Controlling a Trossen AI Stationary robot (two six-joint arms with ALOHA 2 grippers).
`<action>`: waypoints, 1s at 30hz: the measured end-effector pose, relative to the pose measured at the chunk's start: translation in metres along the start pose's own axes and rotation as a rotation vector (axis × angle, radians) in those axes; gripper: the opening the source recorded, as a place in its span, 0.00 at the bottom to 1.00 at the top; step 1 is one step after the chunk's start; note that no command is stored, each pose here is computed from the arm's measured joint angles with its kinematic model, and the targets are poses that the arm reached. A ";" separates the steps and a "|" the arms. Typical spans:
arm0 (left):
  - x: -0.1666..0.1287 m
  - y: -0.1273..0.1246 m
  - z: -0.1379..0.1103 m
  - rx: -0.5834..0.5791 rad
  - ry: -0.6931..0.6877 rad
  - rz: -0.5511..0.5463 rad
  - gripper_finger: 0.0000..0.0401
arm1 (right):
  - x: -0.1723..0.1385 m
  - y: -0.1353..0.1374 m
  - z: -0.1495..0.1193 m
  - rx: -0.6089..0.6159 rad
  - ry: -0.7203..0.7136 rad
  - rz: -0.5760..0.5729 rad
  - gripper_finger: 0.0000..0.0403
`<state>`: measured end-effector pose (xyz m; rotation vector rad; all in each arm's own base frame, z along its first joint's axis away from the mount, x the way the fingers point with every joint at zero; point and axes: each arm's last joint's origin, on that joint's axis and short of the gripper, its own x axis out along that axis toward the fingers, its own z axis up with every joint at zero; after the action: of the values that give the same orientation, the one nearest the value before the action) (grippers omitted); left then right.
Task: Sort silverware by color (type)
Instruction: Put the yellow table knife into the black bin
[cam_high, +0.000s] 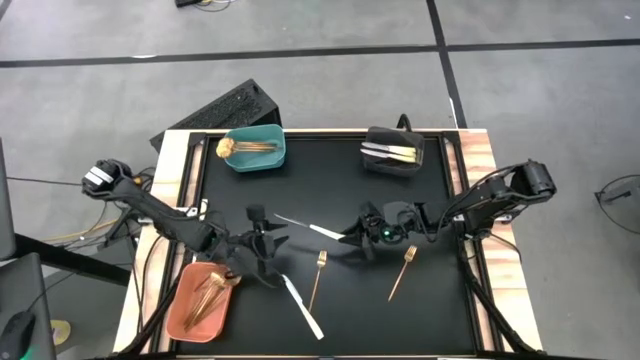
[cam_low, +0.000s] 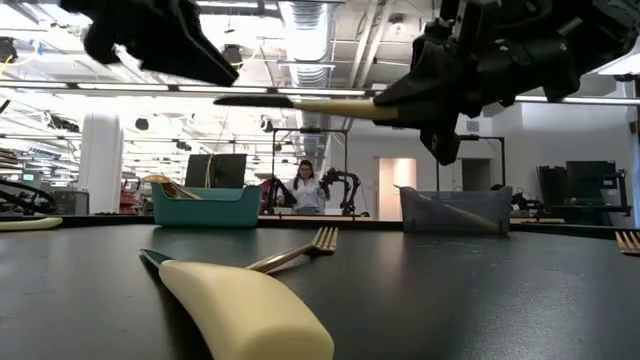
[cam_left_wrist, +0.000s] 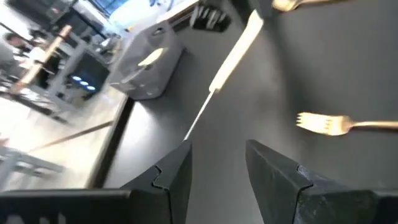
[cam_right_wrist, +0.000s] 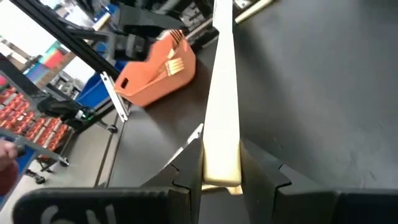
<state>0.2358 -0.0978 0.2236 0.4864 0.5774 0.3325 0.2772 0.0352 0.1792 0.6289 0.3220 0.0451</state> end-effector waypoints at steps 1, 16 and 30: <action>0.003 0.001 0.000 0.023 0.008 0.013 0.34 | 0.000 0.000 0.000 -0.001 -0.002 0.003 0.27; 0.033 -0.004 -0.009 0.198 0.089 0.086 0.30 | 0.000 0.004 -0.004 -0.012 0.020 0.009 0.27; 0.032 -0.001 -0.003 0.109 0.072 0.002 0.00 | 0.000 0.002 -0.007 -0.147 0.031 -0.040 0.43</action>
<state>0.2593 -0.0842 0.2064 0.5818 0.6678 0.3227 0.2753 0.0413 0.1750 0.4768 0.3580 0.0396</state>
